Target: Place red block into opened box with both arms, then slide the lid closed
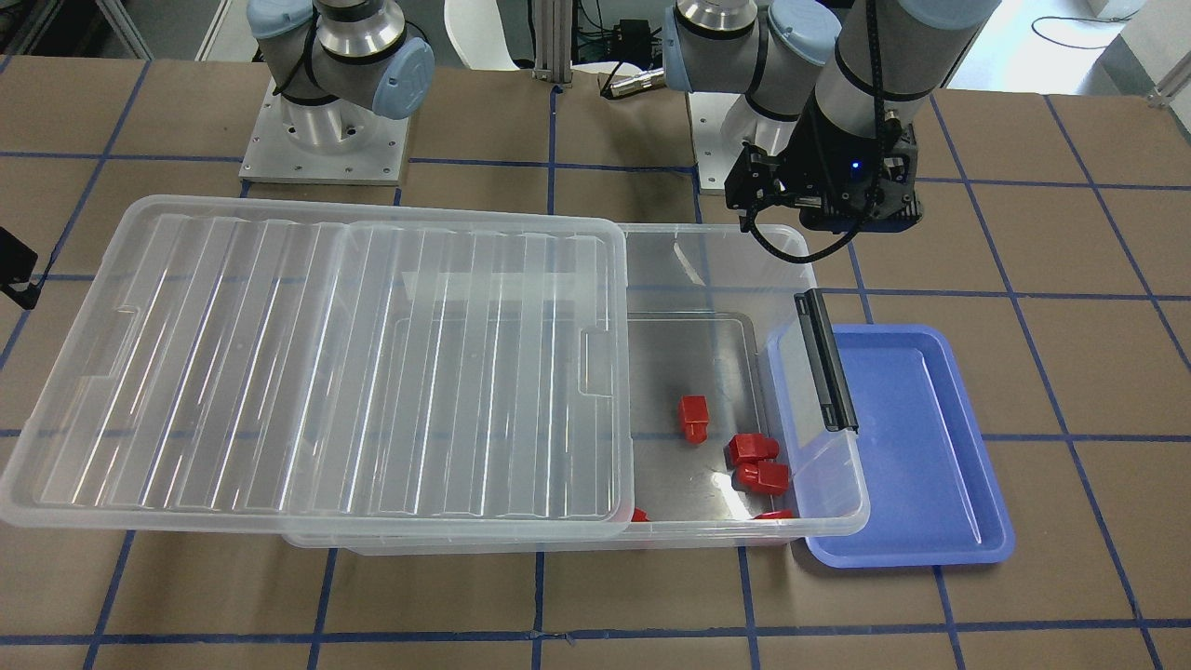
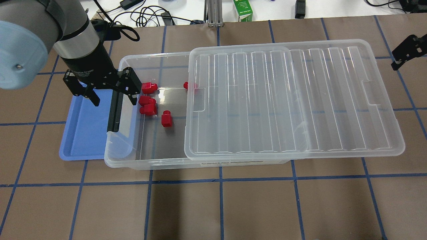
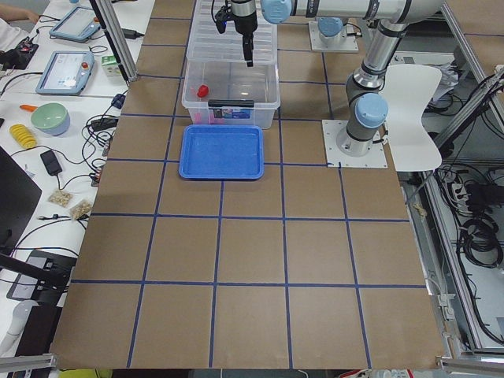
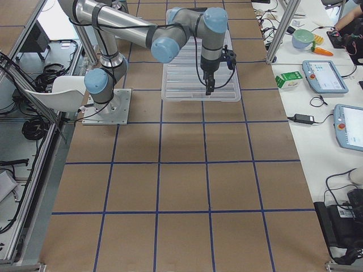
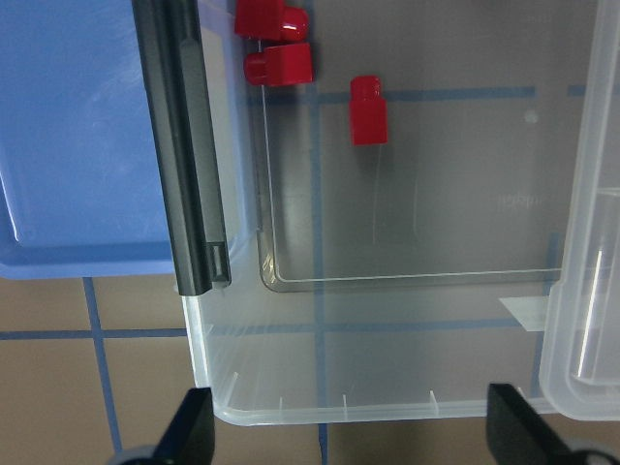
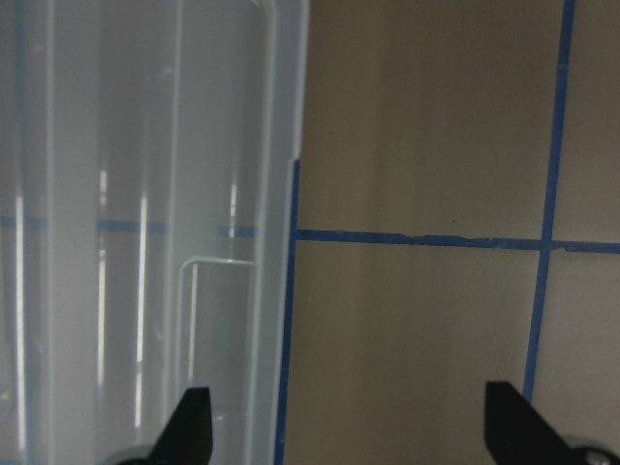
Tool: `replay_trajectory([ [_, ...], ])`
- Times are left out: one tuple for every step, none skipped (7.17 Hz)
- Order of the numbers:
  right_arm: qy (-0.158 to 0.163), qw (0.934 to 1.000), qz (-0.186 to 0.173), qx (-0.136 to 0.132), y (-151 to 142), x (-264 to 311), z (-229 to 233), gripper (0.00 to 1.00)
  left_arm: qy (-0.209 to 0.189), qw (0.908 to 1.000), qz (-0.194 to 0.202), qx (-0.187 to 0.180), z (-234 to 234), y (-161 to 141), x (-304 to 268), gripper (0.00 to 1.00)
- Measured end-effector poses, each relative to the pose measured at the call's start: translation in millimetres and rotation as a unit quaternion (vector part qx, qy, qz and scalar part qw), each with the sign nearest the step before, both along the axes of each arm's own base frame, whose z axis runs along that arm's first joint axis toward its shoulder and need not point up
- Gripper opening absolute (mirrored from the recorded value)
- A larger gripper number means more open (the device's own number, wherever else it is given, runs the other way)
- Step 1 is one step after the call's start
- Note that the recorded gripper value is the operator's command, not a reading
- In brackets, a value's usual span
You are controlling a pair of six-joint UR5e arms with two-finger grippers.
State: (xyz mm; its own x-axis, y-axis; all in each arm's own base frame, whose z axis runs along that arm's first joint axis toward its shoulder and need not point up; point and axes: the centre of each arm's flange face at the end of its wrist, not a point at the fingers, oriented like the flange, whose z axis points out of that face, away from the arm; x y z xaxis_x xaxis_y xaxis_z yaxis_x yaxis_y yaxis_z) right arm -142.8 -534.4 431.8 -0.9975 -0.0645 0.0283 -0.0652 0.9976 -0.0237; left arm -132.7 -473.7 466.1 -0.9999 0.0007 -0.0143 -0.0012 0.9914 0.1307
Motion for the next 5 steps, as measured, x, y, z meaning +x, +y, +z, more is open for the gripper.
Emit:
replay_trajectory([
  [0.003,0.9999,0.011,-0.005,2,-16,-31,1.0,-0.001,1.0,0.005,-0.001,1,1,6,1.0],
  [0.005,0.9998,0.019,-0.008,7,-28,-56,1.0,-0.001,1.0,0.009,-0.003,2,2,10,1.0],
  [0.004,0.9998,0.02,-0.006,12,-34,-72,1.0,-0.001,0.9999,0.01,-0.005,4,3,11,1.0],
  [0.001,0.9998,0.02,-0.002,14,-36,-79,1.0,0.001,0.9999,0.011,-0.006,5,4,11,1.0],
  [0.0,0.9998,0.019,0.0,16,-35,-83,1.0,0.002,0.9999,0.011,-0.006,6,5,11,1.0],
])
